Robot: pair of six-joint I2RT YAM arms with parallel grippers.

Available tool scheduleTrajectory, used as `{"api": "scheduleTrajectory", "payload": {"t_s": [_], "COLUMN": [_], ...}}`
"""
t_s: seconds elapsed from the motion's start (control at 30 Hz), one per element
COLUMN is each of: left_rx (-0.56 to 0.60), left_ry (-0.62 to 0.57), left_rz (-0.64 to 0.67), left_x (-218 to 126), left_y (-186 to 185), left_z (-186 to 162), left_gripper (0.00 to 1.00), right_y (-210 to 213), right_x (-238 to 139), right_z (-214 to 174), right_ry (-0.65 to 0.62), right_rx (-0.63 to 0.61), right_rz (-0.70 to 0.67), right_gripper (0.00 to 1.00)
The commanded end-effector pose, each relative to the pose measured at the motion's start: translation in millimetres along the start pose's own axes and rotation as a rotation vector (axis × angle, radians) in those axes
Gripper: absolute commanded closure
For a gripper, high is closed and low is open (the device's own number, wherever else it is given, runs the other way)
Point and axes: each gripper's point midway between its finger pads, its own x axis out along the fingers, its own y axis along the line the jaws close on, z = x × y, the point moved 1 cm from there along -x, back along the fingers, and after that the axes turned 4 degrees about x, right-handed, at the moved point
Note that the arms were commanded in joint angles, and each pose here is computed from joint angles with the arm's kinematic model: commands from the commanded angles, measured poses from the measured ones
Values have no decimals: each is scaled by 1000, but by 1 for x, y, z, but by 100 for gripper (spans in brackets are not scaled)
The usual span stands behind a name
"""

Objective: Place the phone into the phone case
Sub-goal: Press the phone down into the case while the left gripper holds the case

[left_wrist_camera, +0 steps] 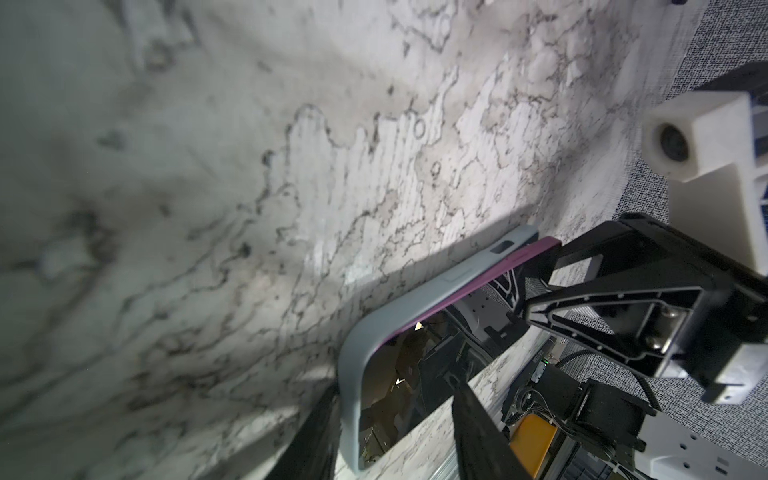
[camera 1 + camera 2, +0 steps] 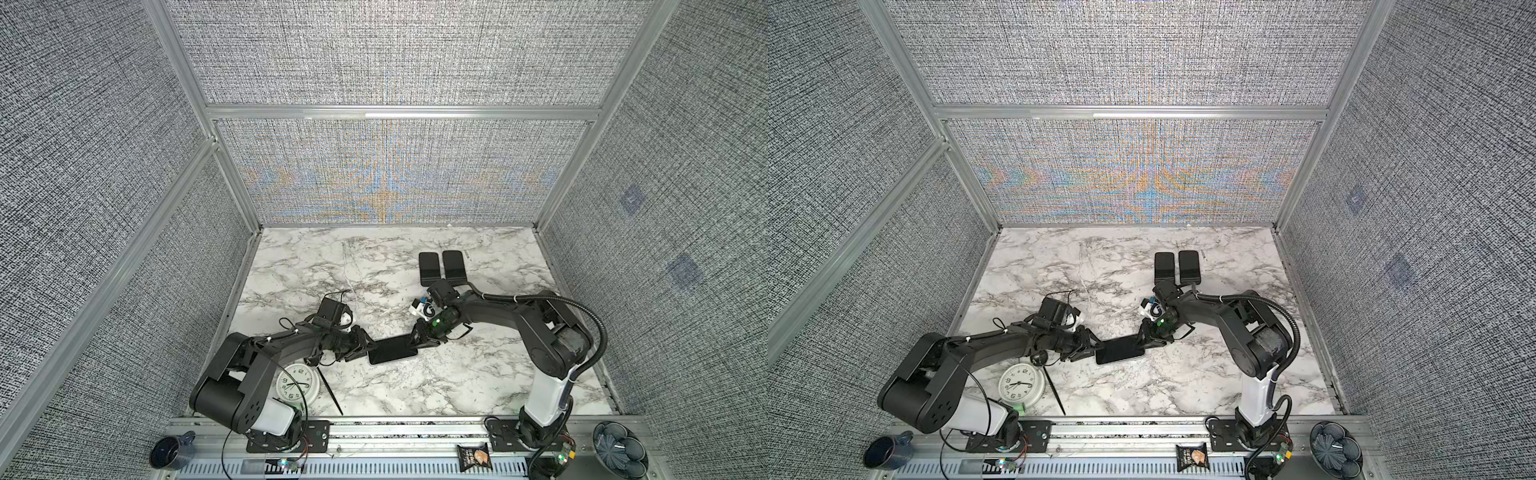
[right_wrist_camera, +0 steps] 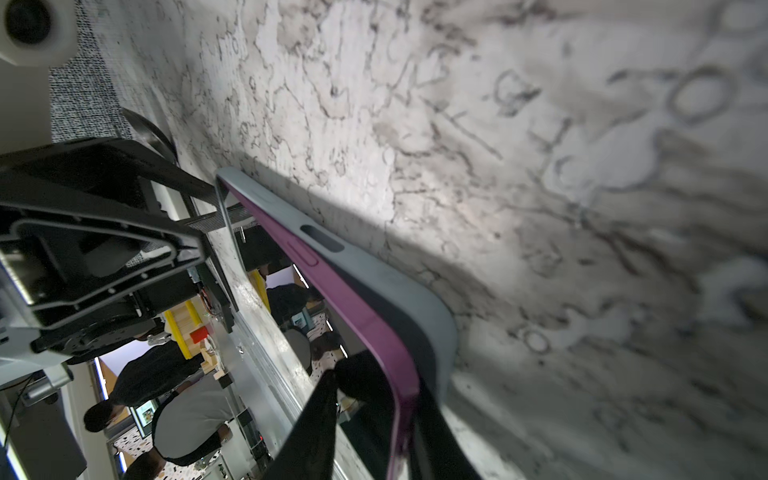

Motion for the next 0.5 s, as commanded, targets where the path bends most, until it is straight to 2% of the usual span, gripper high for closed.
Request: {"api": "scheduleTrajectory", "payload": {"t_s": [0.0, 0.17, 0.47], "left_rx": [24, 34, 42], "left_ry": [-23, -19, -10], "left_rz": [30, 53, 72], "left_x": [0, -3, -6], "left_y": [4, 7, 8], "left_z": [3, 1, -2], "left_gripper": [54, 54, 54], "right_y": [-19, -13, -1], "right_x": [-2, -9, -20], "right_z": [-4, -3, -1], "right_ry": [-2, -10, -37], "right_rx": [11, -8, -40], "right_rz": [-134, -175, -222], "right_gripper": [63, 52, 44]}}
